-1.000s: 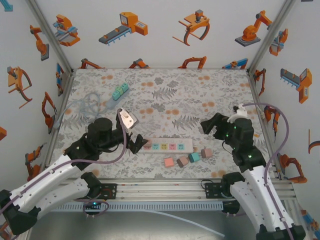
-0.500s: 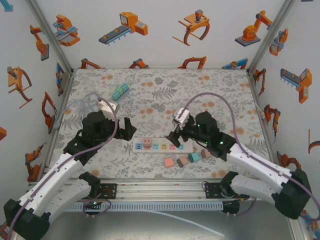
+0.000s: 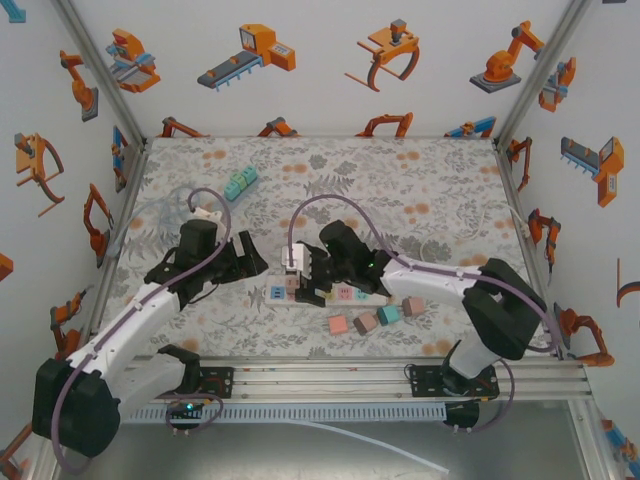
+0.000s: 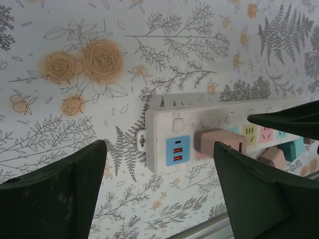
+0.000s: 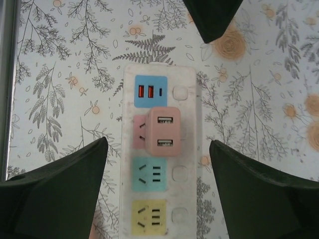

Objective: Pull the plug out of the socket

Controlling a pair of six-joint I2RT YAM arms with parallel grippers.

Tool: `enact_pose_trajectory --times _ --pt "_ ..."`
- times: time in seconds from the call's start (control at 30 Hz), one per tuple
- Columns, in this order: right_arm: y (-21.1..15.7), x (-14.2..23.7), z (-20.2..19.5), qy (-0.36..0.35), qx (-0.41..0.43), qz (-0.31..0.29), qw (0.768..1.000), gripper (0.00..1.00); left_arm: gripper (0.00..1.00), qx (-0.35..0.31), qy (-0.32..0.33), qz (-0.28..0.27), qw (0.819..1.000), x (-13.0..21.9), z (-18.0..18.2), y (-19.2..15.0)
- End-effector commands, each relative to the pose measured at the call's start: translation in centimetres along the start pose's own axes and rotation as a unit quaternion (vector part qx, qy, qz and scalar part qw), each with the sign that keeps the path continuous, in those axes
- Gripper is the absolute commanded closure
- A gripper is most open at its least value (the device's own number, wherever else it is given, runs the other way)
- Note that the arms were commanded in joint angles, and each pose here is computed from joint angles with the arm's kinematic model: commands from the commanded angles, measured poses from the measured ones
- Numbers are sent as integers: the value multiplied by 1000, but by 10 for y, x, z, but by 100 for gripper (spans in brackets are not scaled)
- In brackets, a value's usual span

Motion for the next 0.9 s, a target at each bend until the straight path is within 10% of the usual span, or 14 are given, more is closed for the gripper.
enact_pose_trajectory --times 0.0,0.2,0.87 --pt "20 -11 -5 7 19 -40 999 33 22 16 -3 23 1000 -7 2 -9" --pt "11 -27 -6 23 4 -40 999 58 30 23 -14 60 998 -21 2 -26" --pt "8 -34 -5 33 -7 -51 998 78 43 14 -10 153 988 -54 -2 -71"
Point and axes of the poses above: each hand's point on the last joint's axis, 136 mm out from that joint toward the fingers, its own x axis back along the fingers, its own z axis along the line the jaws close on, y = z × x, the point moved 1 cm from there along x, back along the fingers, and after that the axes turned 8 degrees about -x, right-handed, at the moved point
